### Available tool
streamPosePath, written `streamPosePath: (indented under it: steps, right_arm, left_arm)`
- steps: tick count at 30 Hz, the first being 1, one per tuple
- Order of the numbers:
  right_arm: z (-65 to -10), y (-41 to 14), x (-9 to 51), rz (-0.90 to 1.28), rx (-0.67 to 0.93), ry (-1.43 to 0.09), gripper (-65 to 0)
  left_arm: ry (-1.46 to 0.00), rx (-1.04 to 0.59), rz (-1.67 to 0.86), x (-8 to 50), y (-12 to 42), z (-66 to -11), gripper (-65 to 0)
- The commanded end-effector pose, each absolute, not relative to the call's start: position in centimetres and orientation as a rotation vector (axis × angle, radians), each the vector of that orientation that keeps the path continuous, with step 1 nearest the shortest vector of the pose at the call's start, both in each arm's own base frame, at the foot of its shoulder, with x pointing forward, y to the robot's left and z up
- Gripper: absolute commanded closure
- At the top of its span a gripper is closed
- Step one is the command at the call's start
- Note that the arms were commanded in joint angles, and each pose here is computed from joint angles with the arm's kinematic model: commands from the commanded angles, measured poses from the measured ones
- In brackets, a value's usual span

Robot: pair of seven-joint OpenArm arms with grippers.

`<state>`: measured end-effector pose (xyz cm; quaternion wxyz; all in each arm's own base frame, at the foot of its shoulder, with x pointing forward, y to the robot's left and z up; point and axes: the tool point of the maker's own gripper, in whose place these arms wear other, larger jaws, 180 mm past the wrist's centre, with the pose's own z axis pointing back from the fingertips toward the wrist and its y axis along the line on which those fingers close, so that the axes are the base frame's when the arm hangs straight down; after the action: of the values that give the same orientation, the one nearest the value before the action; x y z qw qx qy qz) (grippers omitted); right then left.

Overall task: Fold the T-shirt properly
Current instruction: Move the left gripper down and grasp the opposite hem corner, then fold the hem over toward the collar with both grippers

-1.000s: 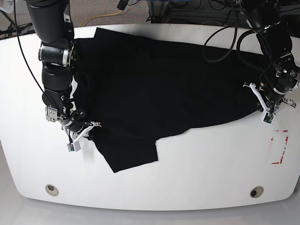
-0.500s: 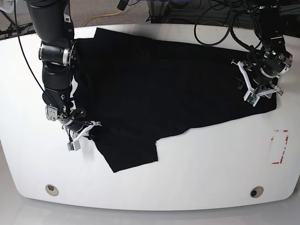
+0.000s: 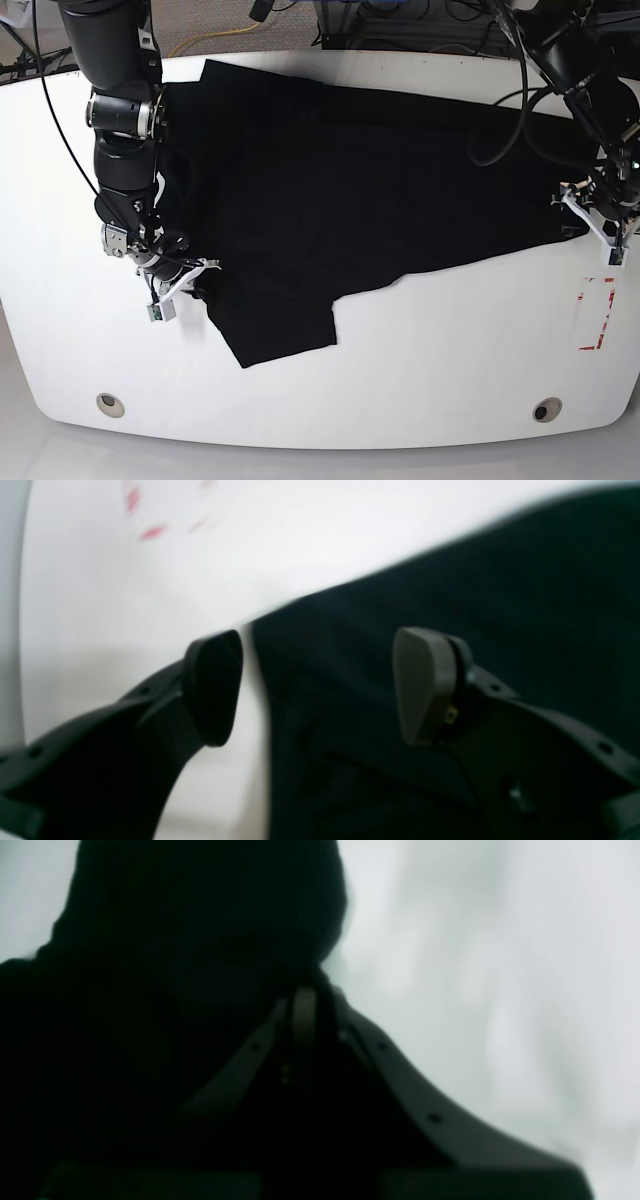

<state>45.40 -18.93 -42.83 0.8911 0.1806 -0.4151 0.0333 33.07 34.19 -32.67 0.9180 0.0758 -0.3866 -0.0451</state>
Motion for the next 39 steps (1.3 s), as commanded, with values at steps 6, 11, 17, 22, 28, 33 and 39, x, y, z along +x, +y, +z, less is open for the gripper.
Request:
streamPosePath:
  steps: [6,11,17,22,28,33,39]
  right_arm:
    - [-42.5,-19.3,45.7,0.091,0.351,-0.843,-2.1]
    - [-42.5,-19.3,45.7,0.091,0.351,-0.843,-2.1]
    - [-42.5,-19.3,45.7,0.091,0.351,-0.843,-2.1]
    - [-42.4,-19.3,45.8,0.092,0.351,-0.845,-2.1]
    - [-42.4,-19.5,45.8,0.091,0.348,-0.845,-2.1]
    - [-42.0,-19.6,46.1,0.094,0.347,-0.852,-2.1]
    - [-39.2,-19.6,47.2,0.168,0.306,-0.895,0.0]
  left_arm:
    - [-0.817,0.119,0.074,33.7,39.5,-32.5,-44.4]
    - [-0.767,0.069,0.115,33.6,40.7,-34.2,-44.4]
    - [-0.735,-0.014,0.147,34.4,39.8,-36.1,-44.4]
    - [-0.729,-0.062,0.162,35.3,38.9,-36.7,-44.4]
    - [-0.699,-0.142,0.187,36.1,37.6,-38.2,-36.3]
    - [-0.695,-0.169,0.195,36.5,37.1,-38.6,-16.9]
    - [-0.76,-0.126,0.184,37.1,37.9,-36.9,-2.1]
